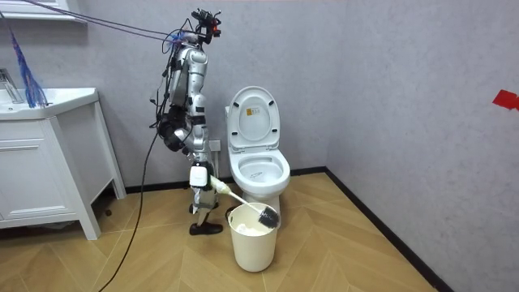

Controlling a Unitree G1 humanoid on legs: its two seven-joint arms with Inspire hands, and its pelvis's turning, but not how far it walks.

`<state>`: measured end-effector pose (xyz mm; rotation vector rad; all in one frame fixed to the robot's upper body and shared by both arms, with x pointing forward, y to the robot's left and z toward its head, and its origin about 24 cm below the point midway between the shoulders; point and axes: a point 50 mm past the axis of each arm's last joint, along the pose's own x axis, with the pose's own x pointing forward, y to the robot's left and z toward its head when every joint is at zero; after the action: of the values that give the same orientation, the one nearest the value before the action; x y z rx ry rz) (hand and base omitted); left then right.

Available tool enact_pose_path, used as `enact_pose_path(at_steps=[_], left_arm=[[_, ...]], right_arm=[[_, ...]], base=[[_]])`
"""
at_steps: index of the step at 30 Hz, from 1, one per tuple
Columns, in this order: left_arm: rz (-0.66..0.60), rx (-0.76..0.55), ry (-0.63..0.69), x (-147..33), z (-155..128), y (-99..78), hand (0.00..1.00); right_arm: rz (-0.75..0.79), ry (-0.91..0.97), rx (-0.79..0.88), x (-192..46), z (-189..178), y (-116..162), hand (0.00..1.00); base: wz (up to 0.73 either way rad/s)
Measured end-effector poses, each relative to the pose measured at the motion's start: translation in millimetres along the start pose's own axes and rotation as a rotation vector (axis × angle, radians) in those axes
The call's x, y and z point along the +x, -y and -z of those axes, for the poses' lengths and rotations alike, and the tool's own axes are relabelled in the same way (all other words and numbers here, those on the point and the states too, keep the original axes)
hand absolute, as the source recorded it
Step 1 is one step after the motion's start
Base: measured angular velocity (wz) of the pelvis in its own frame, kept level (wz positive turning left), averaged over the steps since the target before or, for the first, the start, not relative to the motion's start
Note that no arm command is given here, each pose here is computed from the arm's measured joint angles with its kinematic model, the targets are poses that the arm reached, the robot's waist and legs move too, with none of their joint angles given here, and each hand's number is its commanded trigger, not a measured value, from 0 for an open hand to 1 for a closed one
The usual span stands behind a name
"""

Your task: Brush toilet

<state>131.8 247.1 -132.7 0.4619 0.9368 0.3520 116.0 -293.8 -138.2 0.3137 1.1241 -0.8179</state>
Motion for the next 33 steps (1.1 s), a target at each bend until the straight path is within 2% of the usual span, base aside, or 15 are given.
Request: enact_pose_path(at_steps=[10, 18, 20, 25, 33], left_arm=[[-0.041, -0.052, -0.021, -5.2, 15, -6.8, 0.00], [-0.049, -0.066, 0.075, -11.4, 5, -8.2, 0.00], [-0.068, -0.030, 0.091, -13.2, 8, -12.5, 0.00], [-0.154, 0.041, 0.139, -23.1, 16, -24.0, 0.00], [-0.243, 0.192, 0.414, -39.0, -19, -31.2, 0.00]], right_arm=[[-0.001, -0.038, 0.156, 0, 13, -2, 1.00], [0.017, -0.037, 0.162, 0, 23, 2, 1.00], [0.024, -0.040, 0.140, 0, 27, 7, 1.00], [0.052, -0.038, -0.040, 0, 41, 21, 1.00], [0.054, 0.051, -0.423, -1, 44, 27, 1.00]], base=[[0.12], [0.18], [0.17], [0.15], [0.11]])
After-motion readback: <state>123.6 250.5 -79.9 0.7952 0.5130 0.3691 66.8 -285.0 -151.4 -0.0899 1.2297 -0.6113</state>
